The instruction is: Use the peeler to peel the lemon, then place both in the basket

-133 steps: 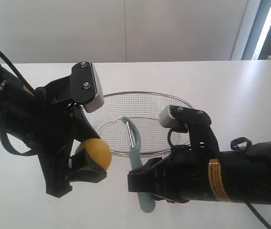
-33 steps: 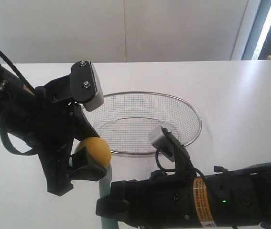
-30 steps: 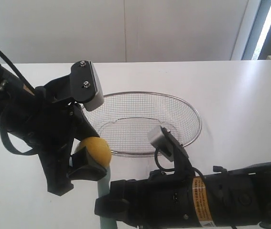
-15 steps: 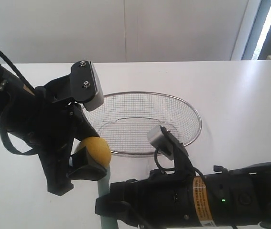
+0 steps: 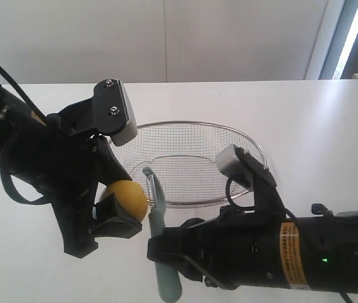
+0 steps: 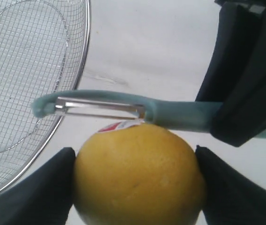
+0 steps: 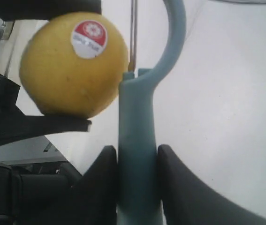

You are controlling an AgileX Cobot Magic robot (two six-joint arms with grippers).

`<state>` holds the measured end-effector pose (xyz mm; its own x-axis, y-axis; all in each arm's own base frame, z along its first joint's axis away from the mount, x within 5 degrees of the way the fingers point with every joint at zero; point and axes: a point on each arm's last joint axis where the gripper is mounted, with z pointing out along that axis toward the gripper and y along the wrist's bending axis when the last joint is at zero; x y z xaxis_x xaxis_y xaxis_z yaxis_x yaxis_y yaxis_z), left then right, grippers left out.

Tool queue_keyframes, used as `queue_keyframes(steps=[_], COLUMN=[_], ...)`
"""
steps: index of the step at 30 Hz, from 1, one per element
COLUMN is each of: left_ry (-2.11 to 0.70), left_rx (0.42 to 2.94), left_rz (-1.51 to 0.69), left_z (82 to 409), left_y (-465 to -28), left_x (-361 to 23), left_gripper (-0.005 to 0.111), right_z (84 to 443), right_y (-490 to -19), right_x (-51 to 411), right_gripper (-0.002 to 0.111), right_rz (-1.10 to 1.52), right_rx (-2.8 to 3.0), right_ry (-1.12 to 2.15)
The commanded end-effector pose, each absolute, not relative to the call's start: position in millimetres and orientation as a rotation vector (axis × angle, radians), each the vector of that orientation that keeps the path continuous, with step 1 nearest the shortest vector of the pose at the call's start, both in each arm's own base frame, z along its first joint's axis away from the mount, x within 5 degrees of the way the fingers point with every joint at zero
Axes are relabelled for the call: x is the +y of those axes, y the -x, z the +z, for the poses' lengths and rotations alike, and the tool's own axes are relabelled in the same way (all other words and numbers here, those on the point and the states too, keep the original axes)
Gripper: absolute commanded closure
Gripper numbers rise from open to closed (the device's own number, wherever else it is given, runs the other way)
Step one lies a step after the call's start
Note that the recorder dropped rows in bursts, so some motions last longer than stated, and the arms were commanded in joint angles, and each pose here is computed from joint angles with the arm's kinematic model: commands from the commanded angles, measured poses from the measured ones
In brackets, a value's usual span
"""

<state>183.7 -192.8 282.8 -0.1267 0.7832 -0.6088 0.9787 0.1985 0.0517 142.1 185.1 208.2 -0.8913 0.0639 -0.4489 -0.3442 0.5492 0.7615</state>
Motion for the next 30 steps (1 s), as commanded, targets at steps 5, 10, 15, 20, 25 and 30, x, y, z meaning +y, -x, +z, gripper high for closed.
queue_keyframes(steps=[5, 10, 15, 20, 25, 30], left_ry=[-1.624, -1.624, -1.624, -1.624, -1.620, -1.619], left_rx=[1.976, 1.976, 1.976, 1.976, 1.975, 1.974], left_rz=[-0.526, -0.526, -0.526, -0.526, -0.524, -0.523], left_z=[284.2, 284.2, 284.2, 284.2, 284.3, 284.4], left_y=[-180.1, -180.1, -180.1, -180.1, -180.5, -180.7], left_x=[-191.4, -191.4, -191.4, -191.4, -191.5, -191.5], left_gripper=[0.107, 0.107, 0.107, 0.107, 0.107, 0.107], right_z=[239.2, 266.5, 288.2, 274.7, 216.3, 186.5], right_y=[-132.7, -119.6, -108.1, -111.7, -120.5, -127.9], right_x=[171.6, 158.8, 135.7, 131.0, 137.9, 160.9], right_gripper=[0.108, 0.108, 0.108, 0.108, 0.108, 0.108], right_rz=[1.296, 1.335, 1.254, 1.181, 1.087, 1.138], right_rx=[2.236, 2.090, 1.982, 2.030, 2.314, 2.498], right_ry=[0.247, 0.286, 0.250, 0.184, 0.062, 0.110])
